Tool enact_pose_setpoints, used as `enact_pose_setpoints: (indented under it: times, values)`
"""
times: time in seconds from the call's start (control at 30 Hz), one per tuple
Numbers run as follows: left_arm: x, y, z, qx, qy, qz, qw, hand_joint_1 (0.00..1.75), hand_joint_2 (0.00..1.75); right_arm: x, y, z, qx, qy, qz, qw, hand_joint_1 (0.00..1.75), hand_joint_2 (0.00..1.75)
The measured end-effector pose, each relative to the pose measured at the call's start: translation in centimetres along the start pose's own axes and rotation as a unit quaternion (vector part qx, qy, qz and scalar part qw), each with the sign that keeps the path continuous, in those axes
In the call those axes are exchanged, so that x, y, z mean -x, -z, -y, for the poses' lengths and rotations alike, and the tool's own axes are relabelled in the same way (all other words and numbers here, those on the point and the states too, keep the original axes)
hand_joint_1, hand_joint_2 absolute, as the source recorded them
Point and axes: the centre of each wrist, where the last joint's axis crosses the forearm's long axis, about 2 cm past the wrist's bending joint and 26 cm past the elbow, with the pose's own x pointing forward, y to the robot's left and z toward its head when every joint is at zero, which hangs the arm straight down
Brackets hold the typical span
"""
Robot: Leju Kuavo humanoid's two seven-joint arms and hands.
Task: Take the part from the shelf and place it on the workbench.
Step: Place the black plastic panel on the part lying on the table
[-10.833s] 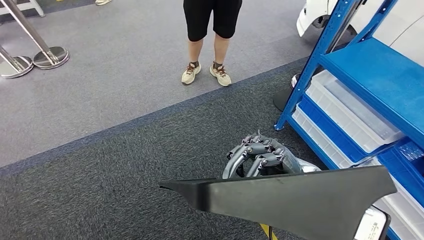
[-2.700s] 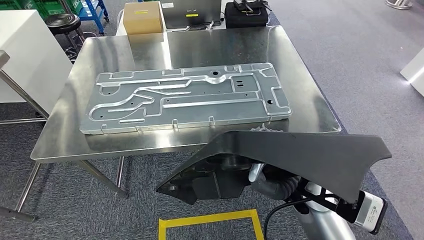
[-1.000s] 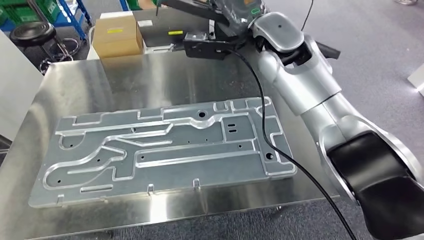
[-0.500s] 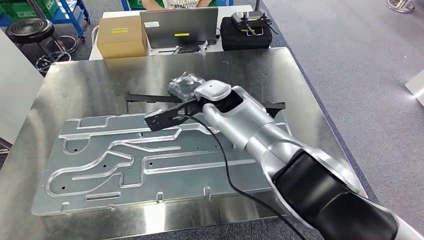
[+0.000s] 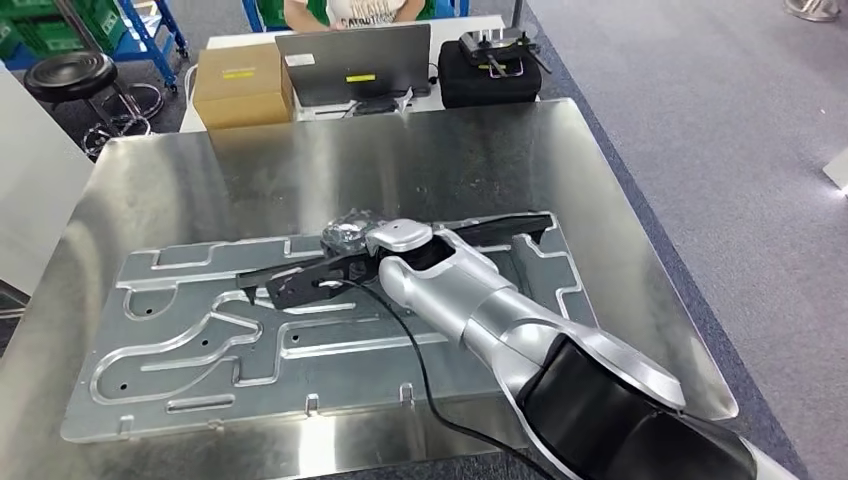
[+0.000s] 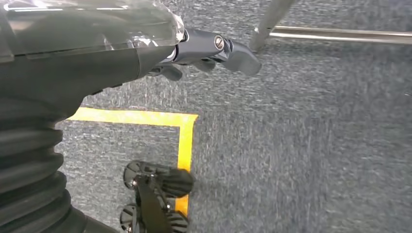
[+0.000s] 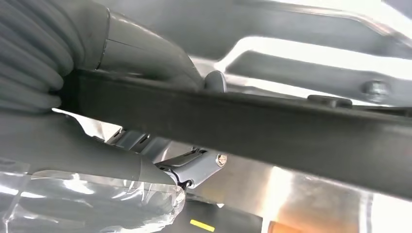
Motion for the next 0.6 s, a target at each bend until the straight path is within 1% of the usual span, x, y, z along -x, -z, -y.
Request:
enact_pose_setpoints:
  times: [0.03,0.17,0.23,0.37,0.6]
  values:
    - [0.0,0.0,0.0,0.001,0.000,0.000,1.000,0.00,1.75,-0.4,0.1,-0.5,-0.003,0.006,-0.001,1.000,1.75,1.75]
    - [0.1,-0.1,0.0,0.008,0.004,0.000,1.000,0.00,1.75,-1.4,0.3,-2.3,-0.019,0.005,-0.008,1.000,0.00,0.00]
    - [0.0,0.0,0.2,0.011,0.007,-0.001,1.000,0.00,1.75,-1.7,0.4,-2.9,-0.024,0.008,-0.008,1.000,0.00,0.00]
    - [-0.3,0.2,0.6,0.016,0.010,-0.001,1.000,0.00,0.00,-2.1,0.4,-3.6,-0.028,0.010,-0.006,1.000,0.00,0.00]
    - [-0.4,0.3,0.8,0.023,0.015,0.004,1.000,0.00,0.00,-2.1,0.4,-3.5,0.001,0.031,-0.006,0.999,0.00,0.00]
